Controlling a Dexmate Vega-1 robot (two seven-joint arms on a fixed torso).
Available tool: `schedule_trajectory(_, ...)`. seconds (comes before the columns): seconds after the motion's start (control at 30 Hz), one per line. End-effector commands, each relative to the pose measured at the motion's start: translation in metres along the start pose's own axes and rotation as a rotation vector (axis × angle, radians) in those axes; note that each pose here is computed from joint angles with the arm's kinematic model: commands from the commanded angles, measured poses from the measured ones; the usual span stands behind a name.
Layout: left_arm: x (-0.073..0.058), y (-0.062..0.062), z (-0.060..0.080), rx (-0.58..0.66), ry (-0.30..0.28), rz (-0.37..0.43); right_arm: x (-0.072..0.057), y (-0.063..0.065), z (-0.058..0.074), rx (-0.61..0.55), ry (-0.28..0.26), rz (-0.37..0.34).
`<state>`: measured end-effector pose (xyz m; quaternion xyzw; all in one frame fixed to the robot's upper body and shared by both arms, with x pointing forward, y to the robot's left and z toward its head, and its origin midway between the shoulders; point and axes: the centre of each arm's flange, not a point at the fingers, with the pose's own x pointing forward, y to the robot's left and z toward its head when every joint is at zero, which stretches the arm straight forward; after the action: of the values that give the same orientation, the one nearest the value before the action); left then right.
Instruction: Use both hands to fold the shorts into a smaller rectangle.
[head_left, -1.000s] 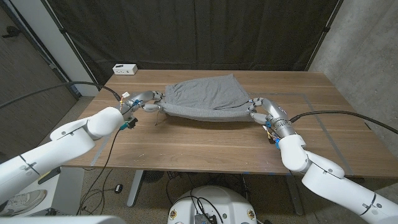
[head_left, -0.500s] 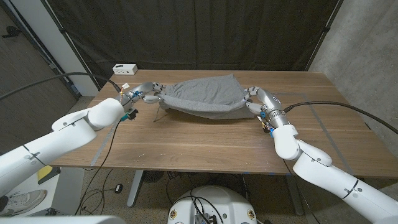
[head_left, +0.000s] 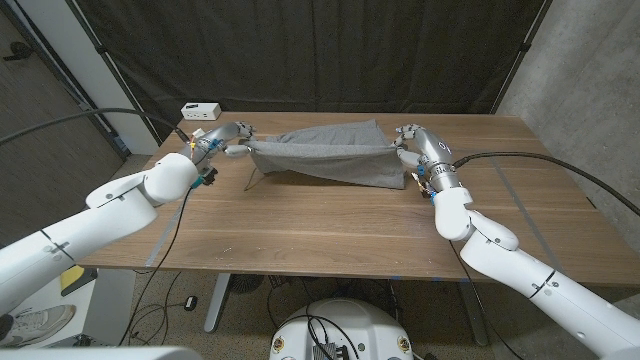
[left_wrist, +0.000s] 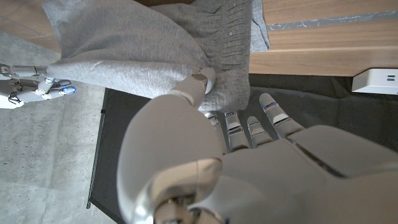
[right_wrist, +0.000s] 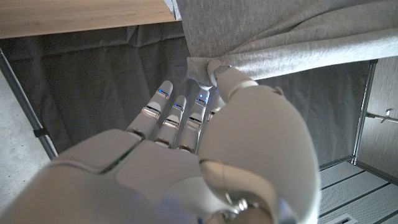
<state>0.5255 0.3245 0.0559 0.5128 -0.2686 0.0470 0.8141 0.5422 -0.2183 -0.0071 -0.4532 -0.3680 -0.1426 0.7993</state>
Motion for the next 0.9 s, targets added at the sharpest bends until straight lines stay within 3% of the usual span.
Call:
schedule_trajectory(0.03, 0.009, 0.007, -0.01, -0.041, 0.022, 0.047, 0.033, -0.001, -0.002, -0.019, -0.024, -0.04)
schedule_trajectory(0.37, 0.025, 0.013, -0.013, -0.1, 0.038, 0.003, 0.061, -0.003, -0.004, -0.03, -0.046, -0.054)
schedule_trajectory(0.9, 0.071, 0.02, -0.002, -0.132, 0.051, -0.141, 0.098, 0.003, -0.012, -0.056, -0.063, -0.002)
